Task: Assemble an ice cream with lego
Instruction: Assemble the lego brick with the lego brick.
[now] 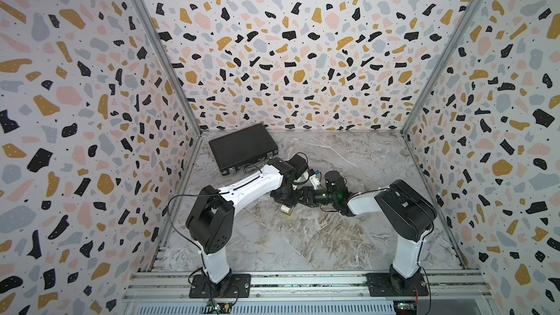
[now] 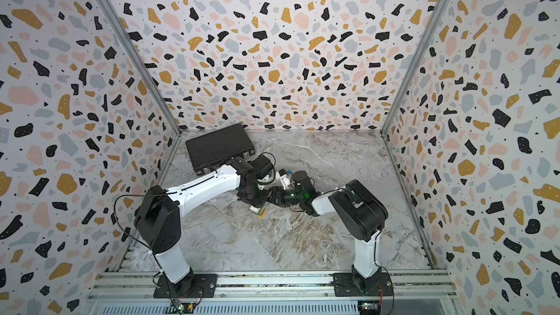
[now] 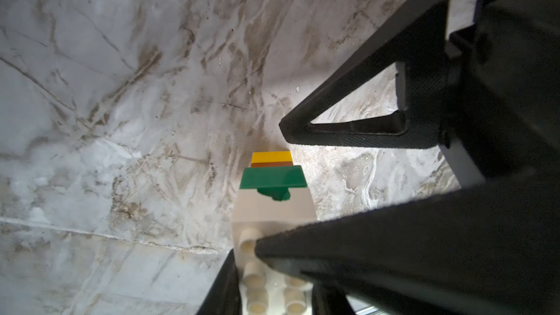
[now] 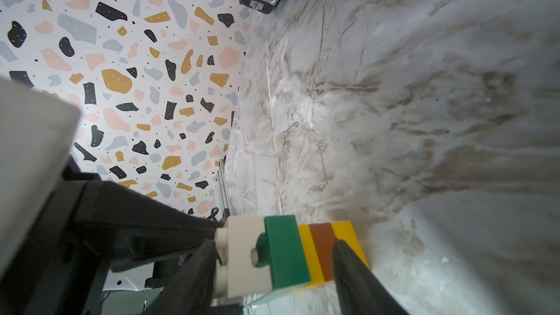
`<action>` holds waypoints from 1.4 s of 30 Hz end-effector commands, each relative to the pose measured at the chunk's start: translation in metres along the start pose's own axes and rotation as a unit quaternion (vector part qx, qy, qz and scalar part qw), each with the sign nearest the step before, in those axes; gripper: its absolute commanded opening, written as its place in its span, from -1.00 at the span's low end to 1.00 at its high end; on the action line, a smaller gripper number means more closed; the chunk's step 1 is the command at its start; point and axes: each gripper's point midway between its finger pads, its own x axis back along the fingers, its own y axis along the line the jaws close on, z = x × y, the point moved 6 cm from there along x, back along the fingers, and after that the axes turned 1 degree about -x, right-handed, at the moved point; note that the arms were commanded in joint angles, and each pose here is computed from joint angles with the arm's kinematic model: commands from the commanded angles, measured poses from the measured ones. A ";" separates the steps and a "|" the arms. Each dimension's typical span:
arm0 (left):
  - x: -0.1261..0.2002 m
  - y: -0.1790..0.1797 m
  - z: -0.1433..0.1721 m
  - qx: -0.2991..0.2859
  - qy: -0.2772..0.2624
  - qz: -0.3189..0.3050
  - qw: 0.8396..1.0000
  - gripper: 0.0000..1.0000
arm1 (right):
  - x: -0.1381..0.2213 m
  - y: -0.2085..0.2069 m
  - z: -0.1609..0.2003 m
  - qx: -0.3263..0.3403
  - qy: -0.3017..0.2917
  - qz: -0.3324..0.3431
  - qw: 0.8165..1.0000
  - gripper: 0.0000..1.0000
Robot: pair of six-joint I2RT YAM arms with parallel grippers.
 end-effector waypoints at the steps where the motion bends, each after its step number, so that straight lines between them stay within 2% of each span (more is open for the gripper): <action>1: -0.051 0.000 0.019 0.009 0.077 -0.004 0.997 -0.55 | 0.000 0.000 0.003 0.006 0.004 0.024 1.000 0.20; 3: -0.048 -0.001 0.017 0.010 0.069 0.001 0.998 -0.50 | -0.001 -0.001 0.003 0.004 0.003 0.026 1.000 0.14; 8: -0.041 -0.003 0.013 0.011 0.053 0.006 0.999 -0.40 | 0.000 -0.002 0.002 0.007 0.002 0.029 1.000 0.14; 10: -0.036 -0.003 0.012 0.012 0.039 0.009 0.999 -0.31 | 0.002 0.002 0.001 0.015 -0.003 0.028 0.999 0.19; 13: -0.023 -0.004 0.009 0.014 0.012 0.012 1.000 -0.10 | 0.008 0.010 -0.003 0.034 -0.017 0.035 0.999 0.41; 17: -0.004 -0.005 0.005 0.017 -0.023 0.017 0.999 0.10 | 0.017 0.023 -0.009 0.047 -0.039 0.052 0.997 0.58; 22: 0.009 -0.005 0.003 0.019 -0.050 0.023 0.998 0.26 | 0.029 0.042 -0.019 0.054 -0.061 0.074 0.994 0.66; 25: 0.018 -0.005 0.003 0.022 -0.069 0.025 0.997 0.48 | 0.044 0.050 -0.026 0.055 -0.083 0.115 0.988 0.72; 27: 0.029 -0.003 0.003 0.022 -0.089 0.020 0.996 0.69 | 0.067 0.046 -0.035 0.034 -0.113 0.160 0.980 0.72; 29: 0.044 0.000 0.004 0.023 -0.111 0.014 0.993 0.85 | 0.104 0.031 -0.043 -0.006 -0.145 0.241 0.960 0.68; 31: 0.062 0.001 0.008 0.017 -0.134 0.012 0.991 0.99 | 0.149 0.010 -0.042 -0.042 -0.166 0.348 0.922 0.67; 33: 0.079 0.006 0.013 0.012 -0.157 0.002 0.988 0.99 | 0.198 -0.004 -0.036 -0.056 -0.175 0.465 0.866 0.70; 35: 0.088 0.012 0.019 0.008 -0.159 -0.006 0.987 0.99 | 0.231 -0.016 -0.030 -0.065 -0.174 0.546 0.817 0.73; 36: 0.089 0.015 0.023 0.007 -0.162 -0.008 0.987 0.99 | 0.244 -0.023 -0.027 -0.076 -0.173 0.575 0.796 0.85; 39: 0.085 0.021 0.028 0.015 -0.181 -0.005 0.983 0.99 | 0.260 -0.048 -0.020 -0.132 -0.160 0.587 0.783 0.88; 42: 0.080 0.021 0.031 0.015 -0.184 0.006 0.983 0.99 | 0.265 -0.070 -0.014 -0.177 -0.139 0.612 0.758 0.89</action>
